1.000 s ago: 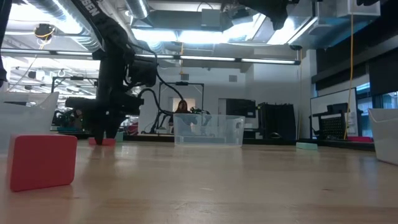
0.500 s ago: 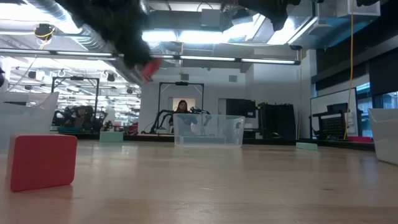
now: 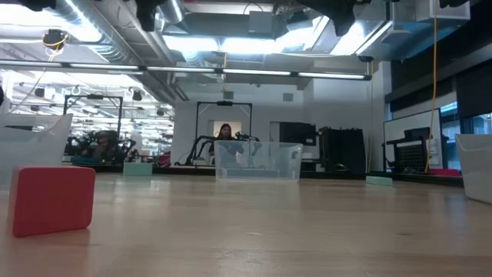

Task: Sort & place blocks by color
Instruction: Put the top orange block into the gray bin

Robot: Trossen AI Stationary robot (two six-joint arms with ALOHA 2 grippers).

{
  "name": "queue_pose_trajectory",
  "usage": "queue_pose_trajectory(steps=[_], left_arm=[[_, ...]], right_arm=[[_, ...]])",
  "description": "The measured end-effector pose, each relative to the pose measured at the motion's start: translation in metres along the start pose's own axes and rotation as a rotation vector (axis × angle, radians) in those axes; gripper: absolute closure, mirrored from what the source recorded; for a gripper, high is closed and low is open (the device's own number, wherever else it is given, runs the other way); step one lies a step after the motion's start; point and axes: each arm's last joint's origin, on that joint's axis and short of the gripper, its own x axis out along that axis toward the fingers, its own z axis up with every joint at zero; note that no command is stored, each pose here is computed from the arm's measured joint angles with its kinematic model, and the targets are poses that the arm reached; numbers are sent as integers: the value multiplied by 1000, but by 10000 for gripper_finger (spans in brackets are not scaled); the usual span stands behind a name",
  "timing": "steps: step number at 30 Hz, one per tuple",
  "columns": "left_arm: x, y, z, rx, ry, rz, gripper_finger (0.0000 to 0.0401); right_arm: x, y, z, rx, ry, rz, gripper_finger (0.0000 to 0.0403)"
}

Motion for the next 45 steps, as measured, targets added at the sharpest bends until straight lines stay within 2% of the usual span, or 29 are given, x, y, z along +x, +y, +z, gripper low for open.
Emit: queue_pose_trajectory(steps=[26, 31, 37, 45], left_arm=[[0, -8, 1, 5, -24, -44, 285], [9, -9, -4, -2, -45, -59, 285], [45, -18, -10, 16, 27, -109, 285], [108, -21, -16, 32, 106, -239, 285]], right_arm=[[0, 1, 0, 18, 6, 23, 113], [1, 1, -1, 104, 9, 22, 113], [12, 4, -6, 120, 62, 61, 113], [52, 13, -12, 85, 137, 99, 113]])
